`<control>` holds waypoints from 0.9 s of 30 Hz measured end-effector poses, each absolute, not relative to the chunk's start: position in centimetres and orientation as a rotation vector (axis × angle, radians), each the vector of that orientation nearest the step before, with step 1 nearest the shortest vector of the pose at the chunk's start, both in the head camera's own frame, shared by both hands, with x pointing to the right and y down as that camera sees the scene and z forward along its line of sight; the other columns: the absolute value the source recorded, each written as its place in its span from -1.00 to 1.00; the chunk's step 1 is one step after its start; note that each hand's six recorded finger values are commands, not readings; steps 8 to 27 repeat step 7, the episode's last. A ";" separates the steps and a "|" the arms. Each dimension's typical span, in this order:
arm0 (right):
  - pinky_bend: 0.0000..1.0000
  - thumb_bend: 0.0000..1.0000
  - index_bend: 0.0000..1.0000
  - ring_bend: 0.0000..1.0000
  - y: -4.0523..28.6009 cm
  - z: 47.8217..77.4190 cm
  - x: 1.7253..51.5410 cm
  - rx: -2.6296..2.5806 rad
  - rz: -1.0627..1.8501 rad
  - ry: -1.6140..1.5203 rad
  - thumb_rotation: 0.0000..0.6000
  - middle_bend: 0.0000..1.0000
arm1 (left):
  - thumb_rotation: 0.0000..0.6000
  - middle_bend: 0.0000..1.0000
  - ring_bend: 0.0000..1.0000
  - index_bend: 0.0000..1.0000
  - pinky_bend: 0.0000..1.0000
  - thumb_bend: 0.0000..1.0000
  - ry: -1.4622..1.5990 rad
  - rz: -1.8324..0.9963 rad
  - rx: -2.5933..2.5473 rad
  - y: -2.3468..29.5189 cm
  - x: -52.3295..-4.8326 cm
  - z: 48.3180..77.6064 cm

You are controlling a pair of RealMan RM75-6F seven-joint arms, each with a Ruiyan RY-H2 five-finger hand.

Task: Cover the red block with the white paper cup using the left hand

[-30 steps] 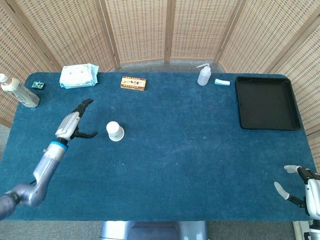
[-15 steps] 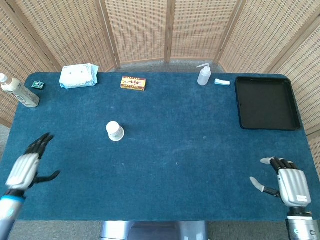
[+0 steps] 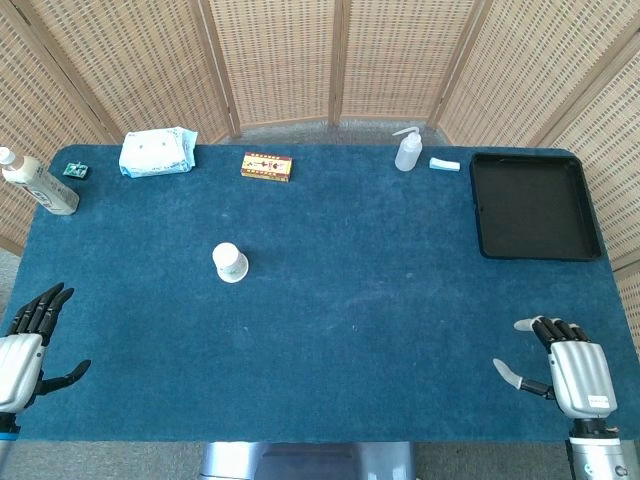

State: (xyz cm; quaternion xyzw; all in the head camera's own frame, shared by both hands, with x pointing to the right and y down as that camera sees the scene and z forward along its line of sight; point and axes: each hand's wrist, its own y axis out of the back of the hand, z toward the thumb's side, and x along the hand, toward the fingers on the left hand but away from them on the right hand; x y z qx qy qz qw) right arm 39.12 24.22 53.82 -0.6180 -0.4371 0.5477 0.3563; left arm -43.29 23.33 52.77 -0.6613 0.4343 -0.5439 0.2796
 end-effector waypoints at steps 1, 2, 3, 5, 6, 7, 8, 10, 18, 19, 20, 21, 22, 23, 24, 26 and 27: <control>-0.32 -0.45 -0.27 -0.28 24.3 53.8 39.2 -1.596 1.417 -1.130 -0.52 -0.23 | 0.79 -0.94 -1.00 -0.98 -0.87 -0.54 1.147 -1.455 -1.751 23.3 -43.2 52.8; -0.33 -0.45 -0.27 -0.28 24.3 53.8 39.2 -1.597 1.419 -1.130 -0.52 -0.23 | 0.79 -0.94 -1.00 -0.98 -0.87 -0.54 1.136 -1.452 -1.735 23.2 -43.1 52.8; -0.32 -0.45 -0.27 -0.28 24.3 53.9 39.2 -1.598 1.421 -1.130 -0.52 -0.23 | 0.79 -0.94 -1.00 -0.98 -0.87 -0.54 1.128 -1.448 -1.722 23.2 -42.9 52.8; -0.32 -0.45 -0.27 -0.28 24.3 53.9 39.3 -1.598 1.424 -1.128 -0.51 -0.23 | 0.78 -0.94 -1.00 -0.96 -0.87 -0.54 1.126 -1.436 -1.715 23.2 -42.4 53.1; -0.32 -0.45 -0.27 -0.28 24.2 54.0 39.3 -1.599 1.424 -1.129 -0.51 -0.23 | 0.78 -0.94 -1.00 -0.95 -0.87 -0.54 1.128 -1.433 -1.716 23.2 -42.3 53.1; -0.32 -0.45 -0.27 -0.28 24.2 54.0 39.3 -1.599 1.423 -1.130 -0.51 -0.23 | 0.79 -0.94 -1.00 -0.94 -0.87 -0.54 1.129 -1.429 -1.716 23.2 -42.3 53.1; -0.32 -0.45 -0.27 -0.28 24.2 54.0 39.3 -1.599 1.423 -1.130 -0.51 -0.23 | 0.79 -0.94 -1.00 -0.94 -0.87 -0.54 1.129 -1.429 -1.716 23.2 -42.3 53.1; -0.32 -0.45 -0.27 -0.28 24.2 54.0 39.3 -1.599 1.423 -1.130 -0.51 -0.23 | 0.79 -0.94 -1.00 -0.94 -0.87 -0.54 1.129 -1.429 -1.716 23.2 -42.3 53.1; -0.32 -0.45 -0.27 -0.28 24.2 54.0 39.3 -1.599 1.423 -1.130 -0.51 -0.23 | 0.79 -0.94 -1.00 -0.94 -0.87 -0.54 1.129 -1.429 -1.716 23.2 -42.3 53.1; -0.32 -0.45 -0.27 -0.28 24.2 54.0 39.3 -1.599 1.423 -1.130 -0.51 -0.23 | 0.79 -0.94 -1.00 -0.94 -0.87 -0.54 1.129 -1.429 -1.716 23.2 -42.3 53.1; -0.32 -0.45 -0.27 -0.28 24.2 54.0 39.3 -1.599 1.423 -1.130 -0.51 -0.23 | 0.79 -0.94 -1.00 -0.94 -0.87 -0.54 1.129 -1.429 -1.716 23.2 -42.3 53.1; -0.32 -0.45 -0.27 -0.28 24.2 54.0 39.3 -1.599 1.423 -1.130 -0.51 -0.23 | 0.79 -0.94 -1.00 -0.94 -0.87 -0.54 1.129 -1.429 -1.716 23.2 -42.3 53.1; -0.32 -0.45 -0.27 -0.28 24.2 54.0 39.3 -1.599 1.423 -1.130 -0.51 -0.23 | 0.79 -0.94 -1.00 -0.94 -0.87 -0.54 1.129 -1.429 -1.716 23.2 -42.3 53.1; -0.32 -0.45 -0.27 -0.28 24.2 54.0 39.3 -1.599 1.423 -1.130 -0.51 -0.23 | 0.79 -0.94 -1.00 -0.94 -0.87 -0.54 1.129 -1.429 -1.716 23.2 -42.3 53.1; -0.32 -0.45 -0.27 -0.28 24.2 54.0 39.3 -1.599 1.423 -1.130 -0.51 -0.23 | 0.79 -0.94 -1.00 -0.94 -0.87 -0.54 1.129 -1.429 -1.716 23.2 -42.3 53.1; -0.32 -0.45 -0.27 -0.28 24.2 54.0 39.3 -1.599 1.423 -1.130 -0.51 -0.23 | 0.79 -0.94 -1.00 -0.94 -0.87 -0.54 1.129 -1.429 -1.716 23.2 -42.3 53.1; -0.32 -0.45 -0.27 -0.28 24.2 54.0 39.3 -1.599 1.423 -1.130 -0.51 -0.23 | 0.79 -0.94 -1.00 -0.94 -0.87 -0.54 1.129 -1.429 -1.716 23.2 -42.3 53.1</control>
